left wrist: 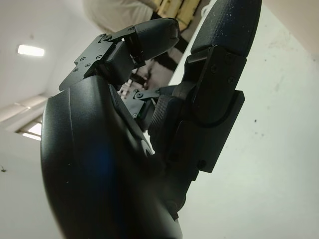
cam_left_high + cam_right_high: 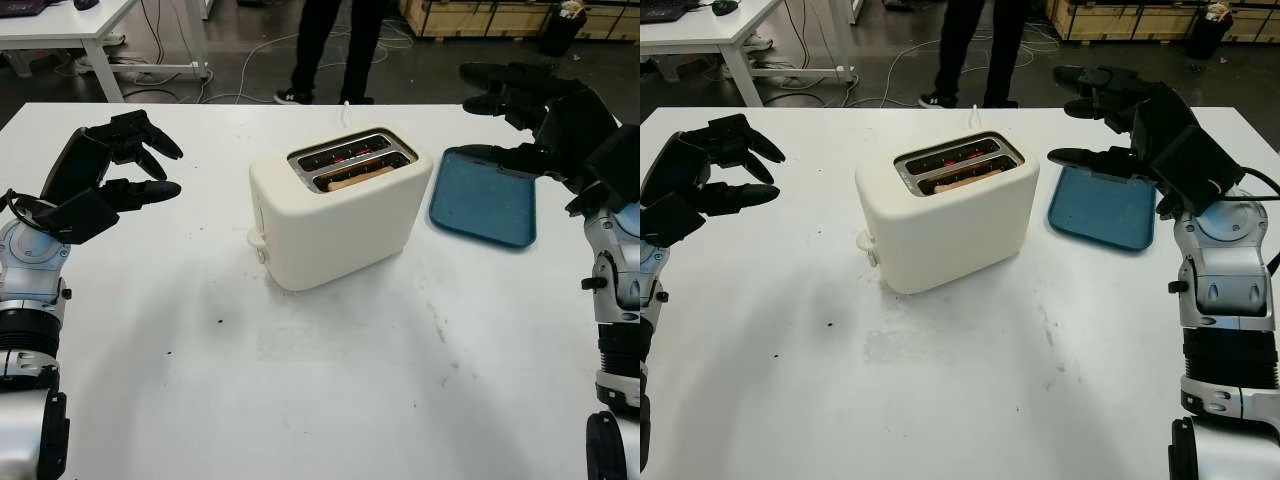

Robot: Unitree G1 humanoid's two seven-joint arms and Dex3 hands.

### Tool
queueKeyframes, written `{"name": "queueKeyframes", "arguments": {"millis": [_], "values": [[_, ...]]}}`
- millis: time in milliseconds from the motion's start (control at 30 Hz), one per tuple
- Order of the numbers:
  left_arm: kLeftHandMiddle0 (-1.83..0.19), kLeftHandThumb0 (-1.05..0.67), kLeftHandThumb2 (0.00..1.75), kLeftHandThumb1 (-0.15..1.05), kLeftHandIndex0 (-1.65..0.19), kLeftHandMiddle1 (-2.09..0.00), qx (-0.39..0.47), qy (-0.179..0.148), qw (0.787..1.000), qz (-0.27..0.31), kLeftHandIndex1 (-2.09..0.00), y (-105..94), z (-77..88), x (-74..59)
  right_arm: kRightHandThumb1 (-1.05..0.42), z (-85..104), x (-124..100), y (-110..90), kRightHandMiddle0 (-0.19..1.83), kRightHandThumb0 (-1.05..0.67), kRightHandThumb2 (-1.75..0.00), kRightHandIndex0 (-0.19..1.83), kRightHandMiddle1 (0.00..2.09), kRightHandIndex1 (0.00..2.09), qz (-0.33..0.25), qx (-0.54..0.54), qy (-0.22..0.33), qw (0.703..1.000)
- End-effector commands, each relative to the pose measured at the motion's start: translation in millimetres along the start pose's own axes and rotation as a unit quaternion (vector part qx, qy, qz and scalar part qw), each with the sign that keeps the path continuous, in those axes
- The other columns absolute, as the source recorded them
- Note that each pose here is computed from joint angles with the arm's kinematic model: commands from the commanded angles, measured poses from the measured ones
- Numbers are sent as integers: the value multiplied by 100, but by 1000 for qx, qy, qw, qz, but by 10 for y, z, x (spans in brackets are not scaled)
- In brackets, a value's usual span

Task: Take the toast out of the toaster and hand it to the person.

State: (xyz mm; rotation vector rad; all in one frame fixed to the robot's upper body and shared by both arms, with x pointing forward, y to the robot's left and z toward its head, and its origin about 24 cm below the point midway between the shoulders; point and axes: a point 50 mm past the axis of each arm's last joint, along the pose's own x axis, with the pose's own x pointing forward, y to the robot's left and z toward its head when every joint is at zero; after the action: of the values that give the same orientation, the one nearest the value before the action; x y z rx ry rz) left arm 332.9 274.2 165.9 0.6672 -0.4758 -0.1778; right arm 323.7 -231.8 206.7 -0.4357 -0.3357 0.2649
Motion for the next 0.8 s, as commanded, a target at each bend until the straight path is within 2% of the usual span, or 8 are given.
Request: {"name": "queueKeyframes", "arguments": {"millis": [0,767], "values": [[-60,-105,11,92,-47,-137,-1,-8,1000,10,-124,25,23,21,-70,24,-1,-11,59,-28,0,17,1,86,-4,-5,-1,1000],[-53,-105,9,92,-43,-134,-8,-5,1000,11,-124,23,21,19,-70,23,-5,-13,59,-26,0,19,1,84,-3,-2,-1,1000]]}}
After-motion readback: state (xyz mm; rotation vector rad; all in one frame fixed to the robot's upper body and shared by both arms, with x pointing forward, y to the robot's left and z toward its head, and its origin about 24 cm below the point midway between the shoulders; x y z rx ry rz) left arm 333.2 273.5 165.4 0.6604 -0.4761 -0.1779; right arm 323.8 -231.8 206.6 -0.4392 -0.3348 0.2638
